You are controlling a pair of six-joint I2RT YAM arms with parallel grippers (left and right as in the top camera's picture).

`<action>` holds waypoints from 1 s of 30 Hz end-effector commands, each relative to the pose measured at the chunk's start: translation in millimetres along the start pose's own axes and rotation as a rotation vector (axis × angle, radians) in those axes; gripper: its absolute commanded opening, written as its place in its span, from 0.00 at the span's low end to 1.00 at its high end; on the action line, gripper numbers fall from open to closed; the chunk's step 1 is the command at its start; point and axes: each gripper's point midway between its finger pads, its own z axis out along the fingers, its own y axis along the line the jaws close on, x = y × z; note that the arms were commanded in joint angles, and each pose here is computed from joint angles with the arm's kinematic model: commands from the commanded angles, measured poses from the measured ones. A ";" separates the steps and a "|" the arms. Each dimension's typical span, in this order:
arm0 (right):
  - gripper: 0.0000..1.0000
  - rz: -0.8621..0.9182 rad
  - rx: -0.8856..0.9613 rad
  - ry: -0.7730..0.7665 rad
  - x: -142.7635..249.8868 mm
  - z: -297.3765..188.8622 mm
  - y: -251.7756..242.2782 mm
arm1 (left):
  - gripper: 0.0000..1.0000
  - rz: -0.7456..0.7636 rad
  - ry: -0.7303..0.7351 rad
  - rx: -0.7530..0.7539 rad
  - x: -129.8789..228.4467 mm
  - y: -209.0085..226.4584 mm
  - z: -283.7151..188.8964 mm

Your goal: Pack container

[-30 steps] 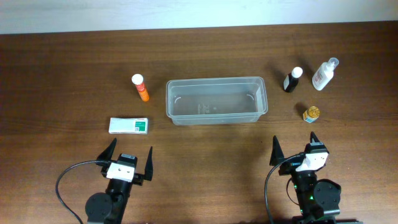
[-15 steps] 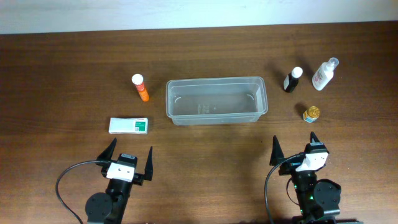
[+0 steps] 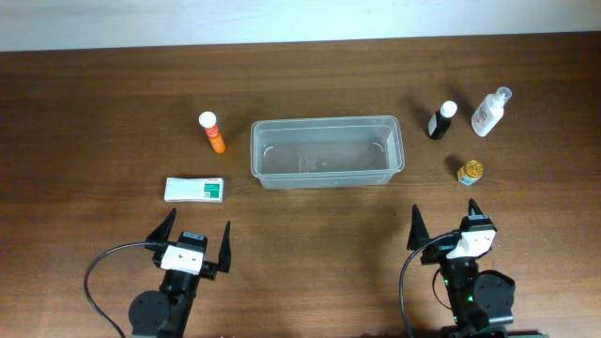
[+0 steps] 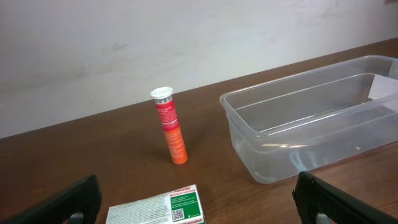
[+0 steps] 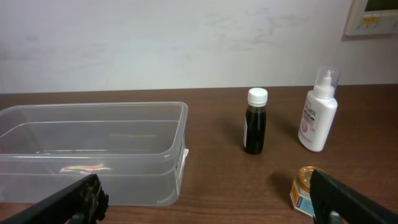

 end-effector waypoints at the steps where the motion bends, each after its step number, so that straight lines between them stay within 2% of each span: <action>1: 0.98 0.000 0.008 0.003 2.0 -0.2 -0.8 | 0.99 0.016 0.002 -0.012 0.9 2.3 -0.4; 23: 0.98 0.012 -0.054 0.001 1.2 -0.4 9.9 | 0.99 0.016 0.002 -0.012 0.9 2.3 -0.4; 27: 0.98 0.006 -0.190 -0.042 -10.0 -3.5 33.2 | 0.99 0.016 0.002 -0.012 0.9 2.4 -0.4; 30: 0.98 -0.011 -0.303 -0.139 -33.5 -10.6 52.5 | 1.00 0.016 0.002 -0.012 0.9 2.3 -0.4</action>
